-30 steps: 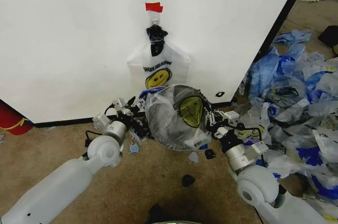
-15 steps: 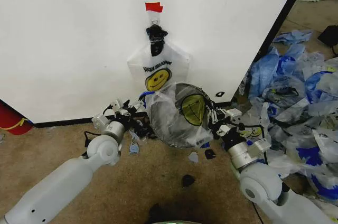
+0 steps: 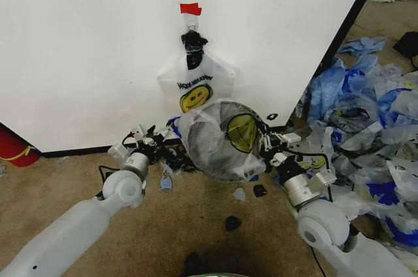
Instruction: Pick up the garbage bag from the wall and place it over the trash bin.
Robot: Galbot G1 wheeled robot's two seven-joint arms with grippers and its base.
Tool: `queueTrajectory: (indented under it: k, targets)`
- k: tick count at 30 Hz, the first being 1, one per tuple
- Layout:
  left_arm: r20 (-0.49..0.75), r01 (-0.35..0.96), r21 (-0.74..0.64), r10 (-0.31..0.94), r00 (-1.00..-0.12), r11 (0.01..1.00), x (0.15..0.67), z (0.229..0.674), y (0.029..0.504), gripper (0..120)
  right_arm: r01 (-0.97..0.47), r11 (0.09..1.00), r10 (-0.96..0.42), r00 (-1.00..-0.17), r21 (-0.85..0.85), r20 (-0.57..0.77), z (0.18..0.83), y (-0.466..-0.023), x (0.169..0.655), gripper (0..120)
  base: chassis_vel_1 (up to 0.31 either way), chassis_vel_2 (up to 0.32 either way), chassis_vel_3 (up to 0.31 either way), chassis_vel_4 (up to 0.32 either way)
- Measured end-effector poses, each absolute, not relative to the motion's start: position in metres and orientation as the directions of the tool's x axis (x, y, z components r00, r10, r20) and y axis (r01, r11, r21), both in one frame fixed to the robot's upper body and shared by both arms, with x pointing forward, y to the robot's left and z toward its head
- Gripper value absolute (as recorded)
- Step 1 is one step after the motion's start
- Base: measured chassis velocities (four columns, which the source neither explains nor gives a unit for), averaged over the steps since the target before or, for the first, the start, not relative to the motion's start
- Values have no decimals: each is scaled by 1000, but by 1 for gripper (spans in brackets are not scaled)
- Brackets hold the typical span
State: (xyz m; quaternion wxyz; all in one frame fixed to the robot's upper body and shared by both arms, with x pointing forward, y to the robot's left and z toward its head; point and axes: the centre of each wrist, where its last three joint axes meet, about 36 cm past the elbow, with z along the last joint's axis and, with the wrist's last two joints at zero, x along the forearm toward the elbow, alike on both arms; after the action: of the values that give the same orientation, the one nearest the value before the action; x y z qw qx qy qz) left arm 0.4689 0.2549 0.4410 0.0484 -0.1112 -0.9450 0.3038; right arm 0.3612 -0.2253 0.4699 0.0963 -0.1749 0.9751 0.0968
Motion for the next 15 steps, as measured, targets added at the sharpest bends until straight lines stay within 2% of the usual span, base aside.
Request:
queueTrajectory:
  k: [2,5,15]
  targets:
    - [-7,243,-656,316,-949,715,466,452,254,100,-355,922,-319,-922,152,-219,469,-226,361,0,0,0,0,0]
    - [-21,282,-687,369,-929,670,459,456,250,100,-353,924,-318,-923,149,-215,467,-227,361,0,0,0,0,0]
    - [1,322,-687,444,-896,651,455,451,253,100,-350,926,-318,-924,141,-210,467,-228,363,0,0,0,0,0]
